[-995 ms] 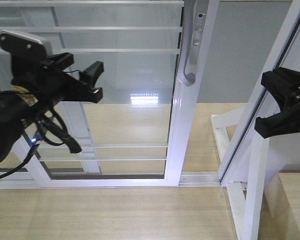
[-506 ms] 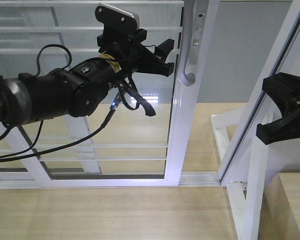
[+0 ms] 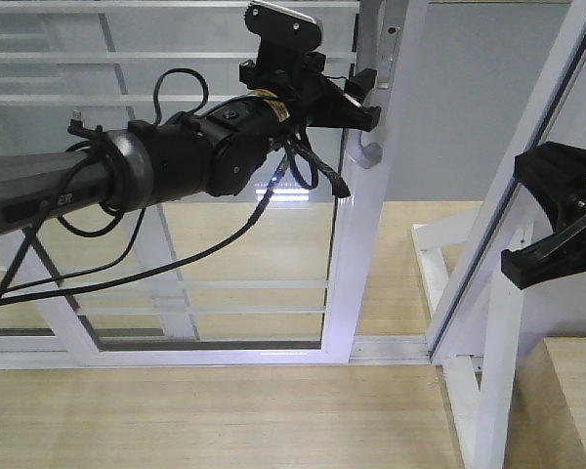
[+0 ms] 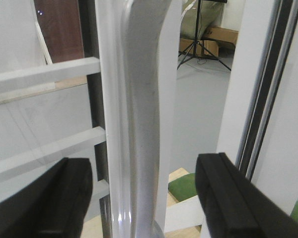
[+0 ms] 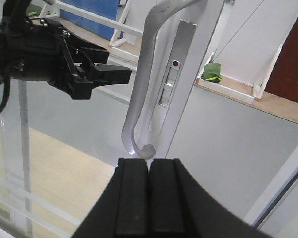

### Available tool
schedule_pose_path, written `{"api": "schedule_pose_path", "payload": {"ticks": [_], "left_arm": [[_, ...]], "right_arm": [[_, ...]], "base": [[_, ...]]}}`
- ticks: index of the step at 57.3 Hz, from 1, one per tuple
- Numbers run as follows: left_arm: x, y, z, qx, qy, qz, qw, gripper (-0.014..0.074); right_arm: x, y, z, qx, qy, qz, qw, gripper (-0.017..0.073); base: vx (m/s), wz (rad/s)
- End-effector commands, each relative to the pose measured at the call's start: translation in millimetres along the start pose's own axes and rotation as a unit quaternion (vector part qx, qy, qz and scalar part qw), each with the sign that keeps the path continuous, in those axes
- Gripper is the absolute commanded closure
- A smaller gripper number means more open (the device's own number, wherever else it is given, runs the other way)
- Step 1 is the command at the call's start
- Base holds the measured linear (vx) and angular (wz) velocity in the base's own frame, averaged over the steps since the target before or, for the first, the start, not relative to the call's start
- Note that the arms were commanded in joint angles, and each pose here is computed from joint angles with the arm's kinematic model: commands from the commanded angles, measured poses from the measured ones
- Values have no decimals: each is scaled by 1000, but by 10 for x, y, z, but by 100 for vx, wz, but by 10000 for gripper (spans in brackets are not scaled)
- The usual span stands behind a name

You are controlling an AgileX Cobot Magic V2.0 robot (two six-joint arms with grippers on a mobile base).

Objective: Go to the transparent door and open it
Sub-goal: 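Move the left gripper to the silver handle and close on it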

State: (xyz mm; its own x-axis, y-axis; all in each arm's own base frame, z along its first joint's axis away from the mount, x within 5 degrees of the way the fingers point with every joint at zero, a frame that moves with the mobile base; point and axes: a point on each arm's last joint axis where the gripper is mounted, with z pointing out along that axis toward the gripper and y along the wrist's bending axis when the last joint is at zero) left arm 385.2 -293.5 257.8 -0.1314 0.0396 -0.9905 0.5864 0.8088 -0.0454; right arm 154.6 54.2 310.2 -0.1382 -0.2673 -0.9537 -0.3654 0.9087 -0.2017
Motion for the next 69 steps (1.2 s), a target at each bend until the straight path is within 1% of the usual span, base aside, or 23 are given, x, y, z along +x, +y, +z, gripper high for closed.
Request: {"api": "schedule_pose_path", "payload": {"ticks": [1, 6, 10, 34, 41, 47, 53, 64, 69], "left_arm": [[-425, -23, -31, 0, -78, -17, 997, 34], [-409, -29, 52, 0, -77, -18, 997, 34], [-405, -27, 105, -1, -75, -25, 997, 34], [-409, -29, 301, 0, -87, -25, 996, 34], [-385, -29, 347, 0, -87, -26, 996, 34], [-383, -28, 375, 0, -90, -29, 996, 34], [-354, -22, 429, -3, -88, -39, 995, 34], [-368, -28, 521, -1, -90, -39, 995, 36], [-371, -31, 551, 0, -87, -39, 995, 63]], "right_arm": [[-176, -43, -39, 13, -57, -6, 998, 564], [-171, -42, -39, 13, -54, -9, 998, 564], [-171, -42, -39, 13, -54, -13, 998, 564], [-156, -41, -37, 12, -46, -17, 999, 564], [-144, -40, -36, 12, -39, -30, 999, 564], [-142, -40, -36, 12, -38, -30, 999, 564], [-141, -40, -36, 12, -37, -30, 999, 564], [-139, -40, -36, 12, -36, -30, 999, 564], [-132, -39, -35, 11, -33, -30, 999, 564]], "base": [[0, 0], [0, 0], [0, 0], [0, 0], [0, 0], [0, 0], [0, 0], [0, 0], [0, 0]]}}
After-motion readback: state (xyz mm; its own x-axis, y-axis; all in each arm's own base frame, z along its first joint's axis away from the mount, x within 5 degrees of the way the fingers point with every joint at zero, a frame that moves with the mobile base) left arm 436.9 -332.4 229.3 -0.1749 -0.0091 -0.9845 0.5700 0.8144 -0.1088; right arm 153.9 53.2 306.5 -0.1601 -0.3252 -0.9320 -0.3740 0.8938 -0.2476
